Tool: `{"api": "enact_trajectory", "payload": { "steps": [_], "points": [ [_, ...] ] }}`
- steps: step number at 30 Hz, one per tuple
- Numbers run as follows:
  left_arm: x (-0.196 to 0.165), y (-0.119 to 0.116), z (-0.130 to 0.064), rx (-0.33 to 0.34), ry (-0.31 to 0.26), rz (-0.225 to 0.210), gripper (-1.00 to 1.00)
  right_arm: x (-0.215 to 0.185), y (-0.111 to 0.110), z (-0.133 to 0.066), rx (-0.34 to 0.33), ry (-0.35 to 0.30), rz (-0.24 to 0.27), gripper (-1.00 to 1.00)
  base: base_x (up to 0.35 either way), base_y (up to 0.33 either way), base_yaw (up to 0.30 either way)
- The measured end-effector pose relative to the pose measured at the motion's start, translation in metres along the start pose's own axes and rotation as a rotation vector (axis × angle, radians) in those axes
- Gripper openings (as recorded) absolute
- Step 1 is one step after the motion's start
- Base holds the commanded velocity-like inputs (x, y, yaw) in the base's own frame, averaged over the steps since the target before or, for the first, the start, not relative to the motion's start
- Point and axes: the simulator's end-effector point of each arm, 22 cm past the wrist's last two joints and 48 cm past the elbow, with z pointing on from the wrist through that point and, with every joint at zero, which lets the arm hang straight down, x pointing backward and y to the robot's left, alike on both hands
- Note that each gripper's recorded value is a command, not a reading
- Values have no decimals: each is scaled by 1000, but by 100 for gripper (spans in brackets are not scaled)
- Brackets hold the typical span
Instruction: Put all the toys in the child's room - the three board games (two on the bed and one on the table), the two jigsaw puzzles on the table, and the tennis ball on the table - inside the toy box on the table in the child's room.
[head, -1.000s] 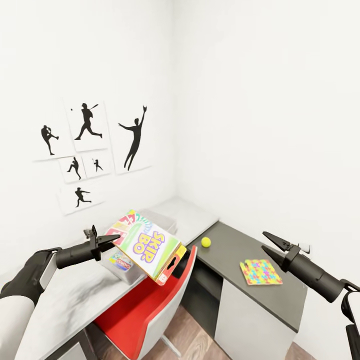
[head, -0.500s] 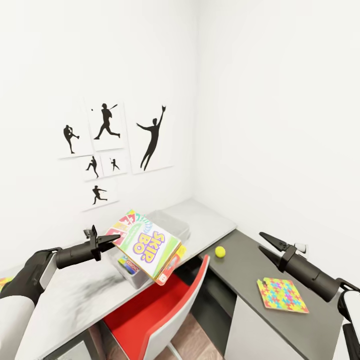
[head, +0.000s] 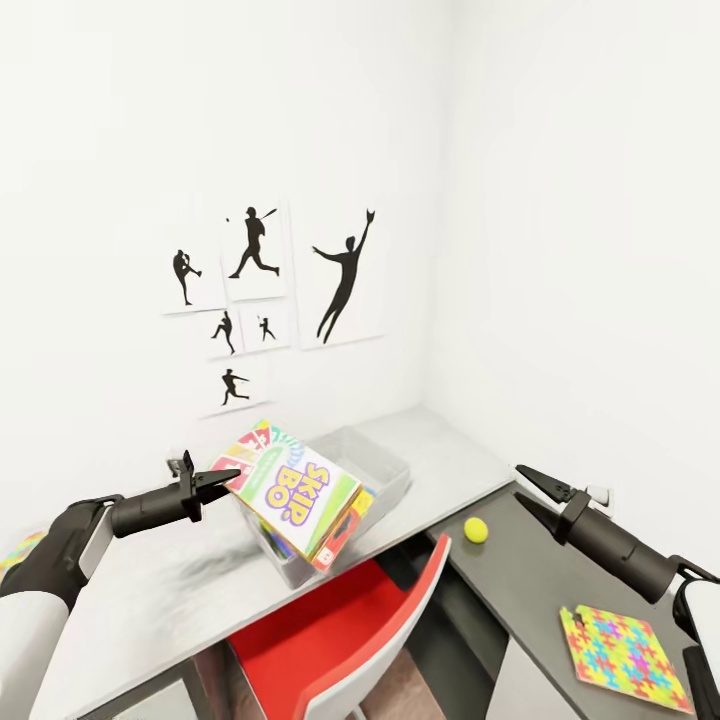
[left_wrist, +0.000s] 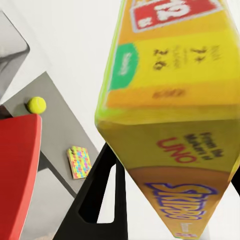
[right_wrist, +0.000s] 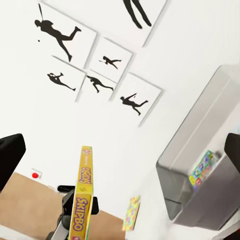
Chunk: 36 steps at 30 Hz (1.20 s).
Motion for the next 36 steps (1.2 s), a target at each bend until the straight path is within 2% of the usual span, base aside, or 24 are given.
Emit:
{"api": "enact_trajectory", "payload": {
  "steps": [21, 36],
  "points": [
    [1, 0, 1, 0, 2, -3, -100, 1, 0, 0, 0, 1, 0, 100, 136, -93, 288],
    [1, 0, 1, -1, 2, -3, -100, 0, 0, 0, -1, 0, 0, 100, 190, -121, 35]
  ]
}}
